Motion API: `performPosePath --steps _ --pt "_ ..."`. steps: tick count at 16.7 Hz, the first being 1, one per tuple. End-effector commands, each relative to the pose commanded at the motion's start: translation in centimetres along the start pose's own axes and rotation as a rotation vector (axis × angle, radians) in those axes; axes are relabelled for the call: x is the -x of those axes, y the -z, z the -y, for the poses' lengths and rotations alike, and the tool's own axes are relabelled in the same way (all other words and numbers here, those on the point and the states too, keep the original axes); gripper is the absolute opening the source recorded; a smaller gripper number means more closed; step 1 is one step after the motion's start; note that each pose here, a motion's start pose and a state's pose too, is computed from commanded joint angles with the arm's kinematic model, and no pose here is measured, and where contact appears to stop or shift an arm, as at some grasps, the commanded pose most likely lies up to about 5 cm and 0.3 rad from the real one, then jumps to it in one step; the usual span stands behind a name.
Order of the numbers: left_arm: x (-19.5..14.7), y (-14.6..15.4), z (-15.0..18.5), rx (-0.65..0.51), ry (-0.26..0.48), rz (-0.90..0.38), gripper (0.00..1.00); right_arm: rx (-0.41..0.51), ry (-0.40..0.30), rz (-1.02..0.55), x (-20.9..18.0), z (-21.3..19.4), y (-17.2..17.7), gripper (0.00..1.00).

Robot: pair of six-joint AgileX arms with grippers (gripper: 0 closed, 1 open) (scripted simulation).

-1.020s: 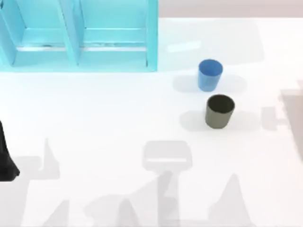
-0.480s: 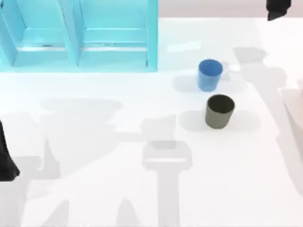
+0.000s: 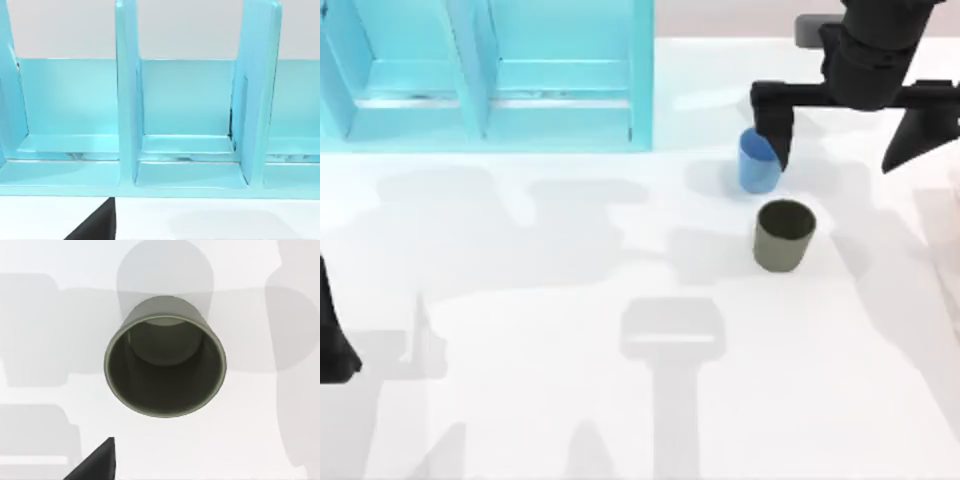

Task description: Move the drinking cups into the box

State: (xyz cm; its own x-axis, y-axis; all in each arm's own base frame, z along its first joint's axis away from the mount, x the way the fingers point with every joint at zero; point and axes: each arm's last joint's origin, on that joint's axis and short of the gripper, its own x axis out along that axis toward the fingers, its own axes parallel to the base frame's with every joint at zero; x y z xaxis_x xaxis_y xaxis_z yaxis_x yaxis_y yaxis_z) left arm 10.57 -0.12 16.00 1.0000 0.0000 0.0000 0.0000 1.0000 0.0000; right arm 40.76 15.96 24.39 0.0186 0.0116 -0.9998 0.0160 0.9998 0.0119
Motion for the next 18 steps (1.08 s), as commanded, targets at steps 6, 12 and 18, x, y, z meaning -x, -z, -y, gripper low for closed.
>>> performPosePath --steps 6,12,18 --pt "0.0 0.0 0.0 0.0 0.0 0.0 1.0 0.002 0.009 -0.02 -0.5 -0.1 -0.1 1.0" --pt "0.0 0.0 0.0 0.0 0.0 0.0 1.0 0.006 0.01 -0.018 -4.8 -0.3 -0.3 1.0" --pt "0.0 0.0 0.0 0.0 0.0 0.0 1.0 0.006 0.01 -0.019 -10.4 -0.2 0.2 1.0"
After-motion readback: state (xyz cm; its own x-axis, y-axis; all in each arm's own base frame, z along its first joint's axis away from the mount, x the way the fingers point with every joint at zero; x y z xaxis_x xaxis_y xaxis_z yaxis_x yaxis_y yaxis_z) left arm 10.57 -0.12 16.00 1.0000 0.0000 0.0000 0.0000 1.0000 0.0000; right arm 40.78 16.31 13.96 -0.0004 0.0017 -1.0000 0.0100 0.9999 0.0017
